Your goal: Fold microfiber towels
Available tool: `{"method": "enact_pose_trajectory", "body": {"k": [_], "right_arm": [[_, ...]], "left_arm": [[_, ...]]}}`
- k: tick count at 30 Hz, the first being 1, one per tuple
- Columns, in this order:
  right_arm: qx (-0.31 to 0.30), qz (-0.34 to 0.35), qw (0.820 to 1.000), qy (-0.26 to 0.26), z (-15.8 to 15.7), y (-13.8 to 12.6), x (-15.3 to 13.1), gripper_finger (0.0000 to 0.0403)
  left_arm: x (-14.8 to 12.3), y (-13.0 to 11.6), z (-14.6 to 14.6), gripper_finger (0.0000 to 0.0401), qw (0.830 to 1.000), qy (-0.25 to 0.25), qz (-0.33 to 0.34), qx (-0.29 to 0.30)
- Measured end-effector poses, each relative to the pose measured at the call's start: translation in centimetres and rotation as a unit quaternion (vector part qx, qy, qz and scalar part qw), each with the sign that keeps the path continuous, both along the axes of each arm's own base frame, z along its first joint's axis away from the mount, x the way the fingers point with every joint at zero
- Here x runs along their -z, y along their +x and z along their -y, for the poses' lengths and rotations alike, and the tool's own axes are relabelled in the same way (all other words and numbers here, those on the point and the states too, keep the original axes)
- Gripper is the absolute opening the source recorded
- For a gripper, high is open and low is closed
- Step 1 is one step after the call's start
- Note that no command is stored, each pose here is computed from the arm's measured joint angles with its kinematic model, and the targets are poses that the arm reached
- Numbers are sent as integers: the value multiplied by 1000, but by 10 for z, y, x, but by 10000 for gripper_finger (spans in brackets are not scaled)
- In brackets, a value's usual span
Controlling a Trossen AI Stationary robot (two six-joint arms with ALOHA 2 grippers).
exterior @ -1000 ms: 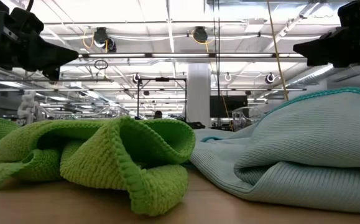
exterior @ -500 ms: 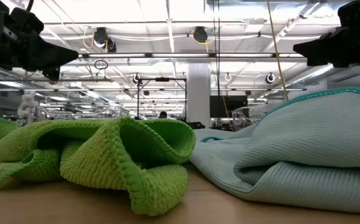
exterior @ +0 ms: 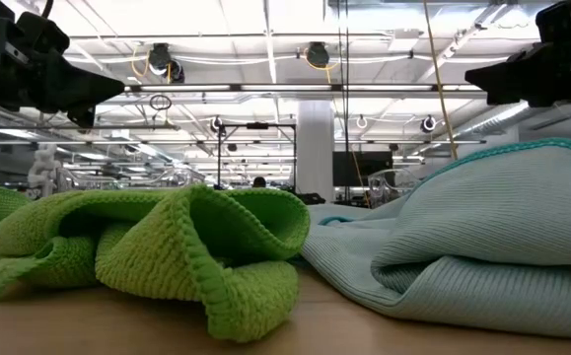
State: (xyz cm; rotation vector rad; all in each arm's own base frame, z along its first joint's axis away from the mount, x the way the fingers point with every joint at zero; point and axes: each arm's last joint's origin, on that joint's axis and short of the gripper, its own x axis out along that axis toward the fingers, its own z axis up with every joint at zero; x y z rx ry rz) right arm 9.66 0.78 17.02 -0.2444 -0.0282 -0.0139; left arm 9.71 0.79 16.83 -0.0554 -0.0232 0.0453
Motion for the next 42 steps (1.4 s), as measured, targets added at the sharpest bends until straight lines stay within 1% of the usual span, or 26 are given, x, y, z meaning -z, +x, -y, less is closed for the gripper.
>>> {"method": "enact_pose_trajectory", "body": {"k": [10, 11, 15, 17, 22, 28, 32, 36, 42], "right_arm": [[0, 0, 1000, 0, 0, 0, 0, 0], [0, 0, 1000, 0, 0, 0, 0, 0], [0, 0, 1000, 0, 0, 0, 0, 0], [0, 0, 1000, 0, 0, 0, 0, 0], [0, 0, 1000, 0, 0, 0, 0, 0], [0, 0, 1000, 0, 0, 0, 0, 0], [0, 0, 1000, 0, 0, 0, 0, 0], [0, 0, 1000, 0, 0, 0, 0, 0], [0, 0, 1000, 0, 0, 0, 0, 0]], "left_arm": [[0, 0, 0, 19, 1000, 2, 0, 0], [0, 0, 0, 19, 1000, 10, 0, 0], [0, 0, 0, 19, 997, 81, -4, -2], [0, 0, 0, 19, 996, 91, -4, -2], [0, 0, 0, 19, 998, 55, -2, -1], [0, 0, 0, 19, 999, 46, -2, -1], [-1, 0, 0, 19, 1000, 21, 2, 0], [-1, 0, 0, 19, 1000, -17, 3, 1], [0, 0, 0, 19, 1000, -24, 0, -2]]}}
